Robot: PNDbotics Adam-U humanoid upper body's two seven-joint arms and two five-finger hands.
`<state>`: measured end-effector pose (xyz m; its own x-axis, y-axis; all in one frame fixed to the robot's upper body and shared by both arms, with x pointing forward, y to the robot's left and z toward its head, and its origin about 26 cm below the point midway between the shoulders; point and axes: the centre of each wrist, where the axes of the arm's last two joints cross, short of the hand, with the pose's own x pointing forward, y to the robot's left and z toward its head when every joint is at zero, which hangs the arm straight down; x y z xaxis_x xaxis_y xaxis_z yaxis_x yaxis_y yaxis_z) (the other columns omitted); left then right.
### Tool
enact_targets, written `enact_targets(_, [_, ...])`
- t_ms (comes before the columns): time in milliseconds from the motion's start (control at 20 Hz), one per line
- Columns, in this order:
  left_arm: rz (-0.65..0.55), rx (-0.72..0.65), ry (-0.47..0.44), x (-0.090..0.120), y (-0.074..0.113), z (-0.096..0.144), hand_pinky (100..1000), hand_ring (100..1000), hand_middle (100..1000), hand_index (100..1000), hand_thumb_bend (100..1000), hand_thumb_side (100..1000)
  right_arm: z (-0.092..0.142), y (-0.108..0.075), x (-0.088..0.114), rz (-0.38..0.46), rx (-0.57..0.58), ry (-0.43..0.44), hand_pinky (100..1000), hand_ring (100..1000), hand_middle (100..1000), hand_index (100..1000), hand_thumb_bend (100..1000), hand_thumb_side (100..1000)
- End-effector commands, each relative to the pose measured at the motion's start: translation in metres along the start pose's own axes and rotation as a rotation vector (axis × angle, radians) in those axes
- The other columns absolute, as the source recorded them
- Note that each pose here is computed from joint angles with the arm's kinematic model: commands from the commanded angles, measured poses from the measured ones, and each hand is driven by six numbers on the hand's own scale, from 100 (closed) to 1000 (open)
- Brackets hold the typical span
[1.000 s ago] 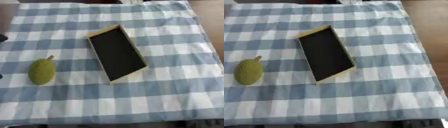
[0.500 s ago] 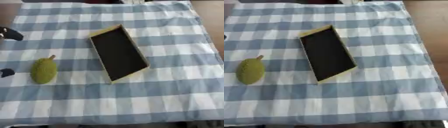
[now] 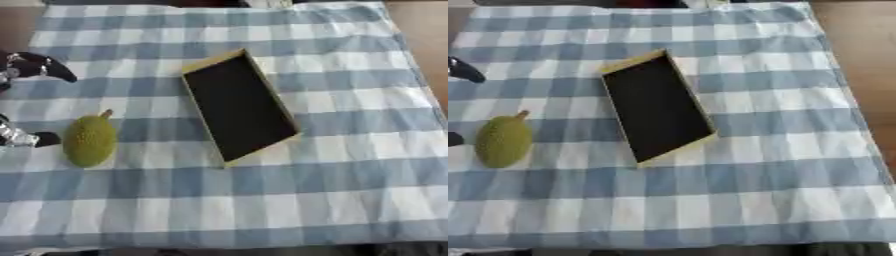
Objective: Pick up objects on the table and place them in the box.
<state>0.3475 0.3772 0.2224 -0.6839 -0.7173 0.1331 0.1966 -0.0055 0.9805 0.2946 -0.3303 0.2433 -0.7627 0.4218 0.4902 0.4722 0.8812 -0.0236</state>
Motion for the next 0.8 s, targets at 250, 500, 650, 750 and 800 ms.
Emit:
enact_targets(250, [-0.024, -0.09, 0.01, -0.0009, 0.0071, -0.0005, 878, 868, 825, 909, 552, 492, -0.0078, -0.0023, 0.0068, -0.009, -0.027, -0.034, 791, 669, 621, 679, 128, 579])
enact_targets(500, [-0.027, -0.119, 0.006, -0.0013, 0.0088, -0.0009, 882, 868, 825, 912, 564, 487, -0.009, -0.0018, 0.0075, -0.011, -0.03, -0.037, 791, 667, 620, 679, 130, 578])
enact_targets(650, [-0.023, -0.142, 0.012, -0.0033, 0.0063, -0.0041, 884, 869, 826, 916, 573, 456, -0.0091, -0.0011, 0.0077, -0.014, -0.027, -0.038, 791, 667, 620, 679, 130, 579])
enact_targets(750, [-0.022, -0.165, 0.021, -0.0056, 0.0029, -0.0059, 884, 869, 826, 917, 592, 398, -0.0091, -0.0005, 0.0077, -0.016, -0.023, -0.037, 791, 667, 620, 679, 129, 579])
enact_targets(800, [-0.02, -0.177, 0.025, -0.0069, 0.0006, -0.0067, 885, 870, 827, 917, 598, 380, -0.0091, -0.0002, 0.0078, -0.017, -0.023, -0.037, 791, 667, 620, 679, 129, 579])
